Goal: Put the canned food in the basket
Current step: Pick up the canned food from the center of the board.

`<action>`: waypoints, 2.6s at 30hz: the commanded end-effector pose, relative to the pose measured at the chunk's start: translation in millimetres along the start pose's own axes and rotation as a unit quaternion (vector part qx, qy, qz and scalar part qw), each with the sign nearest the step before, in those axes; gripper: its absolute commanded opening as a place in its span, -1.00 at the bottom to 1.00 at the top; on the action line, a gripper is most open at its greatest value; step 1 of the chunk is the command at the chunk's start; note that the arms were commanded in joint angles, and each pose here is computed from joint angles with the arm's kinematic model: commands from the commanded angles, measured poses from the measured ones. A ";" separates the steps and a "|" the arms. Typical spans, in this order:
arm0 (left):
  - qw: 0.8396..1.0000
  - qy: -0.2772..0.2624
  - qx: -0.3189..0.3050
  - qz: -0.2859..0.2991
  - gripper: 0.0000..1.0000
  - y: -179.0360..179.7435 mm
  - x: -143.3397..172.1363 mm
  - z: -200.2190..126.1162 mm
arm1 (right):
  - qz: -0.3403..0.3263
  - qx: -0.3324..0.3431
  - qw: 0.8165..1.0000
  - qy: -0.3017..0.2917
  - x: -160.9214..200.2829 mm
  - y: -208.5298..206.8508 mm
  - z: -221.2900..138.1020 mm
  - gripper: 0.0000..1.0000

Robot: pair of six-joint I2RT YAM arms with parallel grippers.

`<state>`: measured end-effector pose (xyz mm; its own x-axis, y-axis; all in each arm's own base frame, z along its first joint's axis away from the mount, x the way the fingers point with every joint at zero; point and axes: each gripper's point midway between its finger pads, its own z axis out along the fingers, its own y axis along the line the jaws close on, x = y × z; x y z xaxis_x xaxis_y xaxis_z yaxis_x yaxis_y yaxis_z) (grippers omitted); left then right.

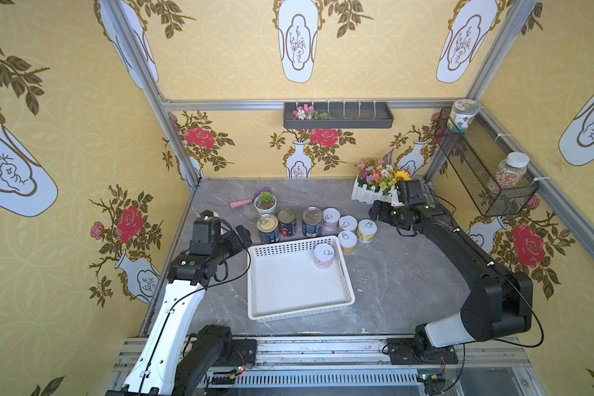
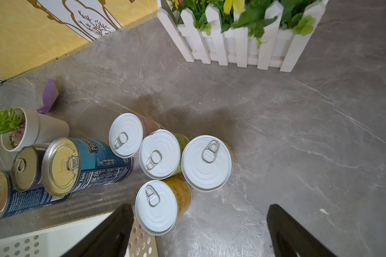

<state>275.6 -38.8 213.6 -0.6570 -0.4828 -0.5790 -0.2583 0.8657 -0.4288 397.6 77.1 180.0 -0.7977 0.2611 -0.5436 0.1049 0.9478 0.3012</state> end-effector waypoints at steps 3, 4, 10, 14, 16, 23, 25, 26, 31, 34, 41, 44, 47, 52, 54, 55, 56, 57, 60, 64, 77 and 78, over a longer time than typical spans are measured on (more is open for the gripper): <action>1.000 -0.005 0.003 0.003 1.00 -0.5 -1.0 0.6 | -0.006 0.001 1.000 0.013 -4.0 0.8 24.7 0.95; 1.000 -0.004 0.003 0.003 1.00 -0.6 -0.8 0.5 | -0.006 0.004 1.000 0.020 -2.7 -0.1 29.3 0.95; 1.000 -0.006 0.003 0.003 1.00 -0.6 -1.1 -0.1 | -0.009 -0.003 0.998 0.057 9.8 1.2 52.7 0.95; 1.000 -0.007 0.003 0.003 1.00 -0.3 -1.3 -0.8 | -0.015 0.002 0.997 0.077 16.9 1.1 63.6 0.96; 1.000 -0.007 0.003 0.003 1.00 -0.2 -1.3 -0.8 | -0.015 0.003 0.996 0.083 20.0 0.3 68.0 0.99; 1.000 -0.007 0.003 0.003 1.00 -0.3 -1.3 -0.8 | -0.027 0.026 0.992 0.119 35.0 -2.9 87.3 0.95; 1.000 -0.008 0.003 0.003 1.00 -0.2 -1.4 -1.0 | -0.028 0.037 0.990 0.131 38.7 -6.7 94.1 0.94; 1.000 -0.008 0.003 0.002 1.00 -0.3 -1.5 -1.1 | -0.028 0.040 0.990 0.136 40.5 -7.9 96.8 0.93; 1.000 -0.007 0.003 0.003 1.00 -0.3 -1.5 -0.8 | -0.037 0.064 0.986 0.149 45.8 -12.9 101.3 0.90; 1.000 -0.006 0.003 0.003 1.00 -0.2 -0.9 -0.6 | -0.036 0.070 0.987 0.137 43.4 -14.5 95.4 0.90; 1.000 -0.007 0.003 0.003 1.00 -0.3 -1.1 -0.8 | -0.036 0.069 0.988 0.137 49.1 -16.2 86.5 0.91; 1.000 -0.007 0.003 0.003 1.00 -0.3 -1.3 -1.2 | -0.037 0.075 0.987 0.136 50.2 -19.2 87.6 0.91; 1.000 -0.009 0.003 0.002 1.00 -0.2 -1.8 -1.6 | -0.039 0.074 0.986 0.141 51.3 -18.9 92.1 0.91; 1.000 -0.008 0.002 0.002 1.00 0.0 -1.4 -1.2 | -0.045 0.071 0.985 0.148 50.8 -16.0 100.3 0.91; 1.000 -0.008 0.003 0.002 1.00 -0.2 -1.3 -1.2 | -0.048 0.072 0.985 0.150 51.0 -15.7 103.8 0.91; 1.000 -0.009 0.003 0.003 1.00 -0.3 -1.7 -1.7 | -0.050 0.074 0.984 0.151 50.7 -15.8 105.9 0.91; 1.000 -0.008 0.003 0.002 1.00 -0.3 -1.4 -1.2 | -0.051 0.078 0.984 0.153 50.9 -16.4 107.3 0.91; 1.000 -0.008 0.003 0.002 1.00 -0.2 -1.5 -1.3 | -0.054 0.081 0.983 0.154 51.0 -17.2 108.9 0.91; 1.000 -0.008 0.003 0.003 1.00 -0.2 -1.4 -1.2 | -0.057 0.090 0.982 0.156 50.4 -19.4 112.7 0.91; 1.000 -0.008 0.003 0.003 1.00 -0.3 -1.5 -1.2 | -0.059 0.099 0.982 0.149 44.9 -21.3 113.6 0.79; 1.000 -0.009 0.003 0.003 1.00 -0.4 -1.6 -1.6 | -0.071 0.103 0.981 0.149 41.9 -16.7 113.8 0.47; 1.000 -0.008 0.004 0.003 1.00 -0.5 -1.5 -1.6 | -0.072 0.102 0.981 0.149 41.7 -15.8 113.3 0.46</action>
<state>274.5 -38.1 216.6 -0.6489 -0.4841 -0.5871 -0.2553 0.8653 -0.4313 431.9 95.2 65.0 -0.9440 0.0958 -0.3157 0.0751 0.9942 0.0772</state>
